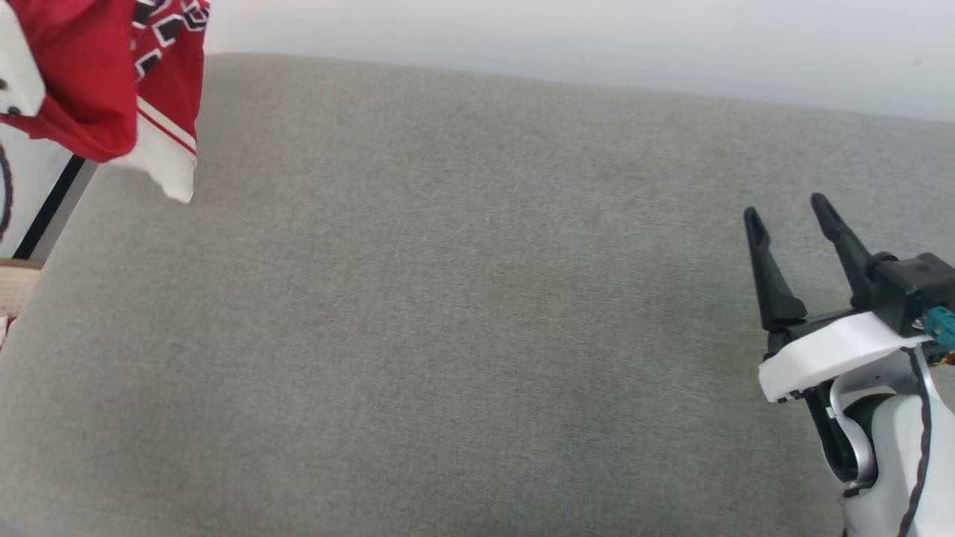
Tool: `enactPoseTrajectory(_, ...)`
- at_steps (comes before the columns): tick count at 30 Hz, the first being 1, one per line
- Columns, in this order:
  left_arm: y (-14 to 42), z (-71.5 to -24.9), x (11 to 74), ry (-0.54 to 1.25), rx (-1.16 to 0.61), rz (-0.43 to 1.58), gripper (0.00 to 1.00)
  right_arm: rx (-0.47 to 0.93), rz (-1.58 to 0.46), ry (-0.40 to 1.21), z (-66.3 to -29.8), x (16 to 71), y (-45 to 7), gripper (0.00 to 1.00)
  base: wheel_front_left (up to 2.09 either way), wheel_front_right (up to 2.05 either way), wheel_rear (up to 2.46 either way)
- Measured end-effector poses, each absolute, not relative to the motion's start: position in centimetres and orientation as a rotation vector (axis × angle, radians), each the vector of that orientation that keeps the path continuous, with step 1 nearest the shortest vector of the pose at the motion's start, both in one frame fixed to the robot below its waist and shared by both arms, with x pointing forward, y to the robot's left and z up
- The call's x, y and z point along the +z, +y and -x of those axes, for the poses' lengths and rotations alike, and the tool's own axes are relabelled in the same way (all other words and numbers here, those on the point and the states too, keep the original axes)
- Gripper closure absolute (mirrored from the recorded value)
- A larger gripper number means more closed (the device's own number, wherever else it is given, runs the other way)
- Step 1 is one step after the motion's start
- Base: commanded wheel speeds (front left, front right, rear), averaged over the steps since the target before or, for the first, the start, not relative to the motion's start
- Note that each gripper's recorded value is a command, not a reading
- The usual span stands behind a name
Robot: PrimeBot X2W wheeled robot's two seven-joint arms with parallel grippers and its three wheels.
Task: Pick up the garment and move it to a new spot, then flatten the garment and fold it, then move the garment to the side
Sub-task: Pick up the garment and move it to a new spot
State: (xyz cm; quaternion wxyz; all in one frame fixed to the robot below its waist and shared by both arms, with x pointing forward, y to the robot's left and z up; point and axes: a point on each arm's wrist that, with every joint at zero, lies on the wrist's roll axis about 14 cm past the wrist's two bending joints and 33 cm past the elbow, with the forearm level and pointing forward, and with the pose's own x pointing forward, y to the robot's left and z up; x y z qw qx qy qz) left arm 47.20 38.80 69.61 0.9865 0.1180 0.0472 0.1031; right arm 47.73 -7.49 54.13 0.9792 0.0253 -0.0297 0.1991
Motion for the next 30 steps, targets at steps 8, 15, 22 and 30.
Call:
enactPoseTrajectory(8,31.5,-47.5,72.3,0.057,0.043,-0.292,1.00,0.281,-0.059,-0.104,-46.7,55.4,-11.8,0.00,0.00,0.00,0.00)
enactPoseTrajectory(15,24.2,-47.8,72.7,0.056,-0.124,-0.328,1.00,0.137,-0.063,-0.125,-45.0,55.9,-17.0,0.00,0.00,0.00,0.00)
enactPoseTrajectory(22,16.0,-48.5,69.9,0.116,-0.344,-0.344,1.00,0.000,-0.068,-0.125,-42.9,55.5,-21.9,0.00,0.00,0.00,0.00)
enactPoseTrajectory(30,6.5,-48.0,61.8,0.302,-0.620,-0.311,1.00,-0.092,-0.092,-0.087,-40.9,53.6,-24.3,0.00,0.00,0.00,0.00)
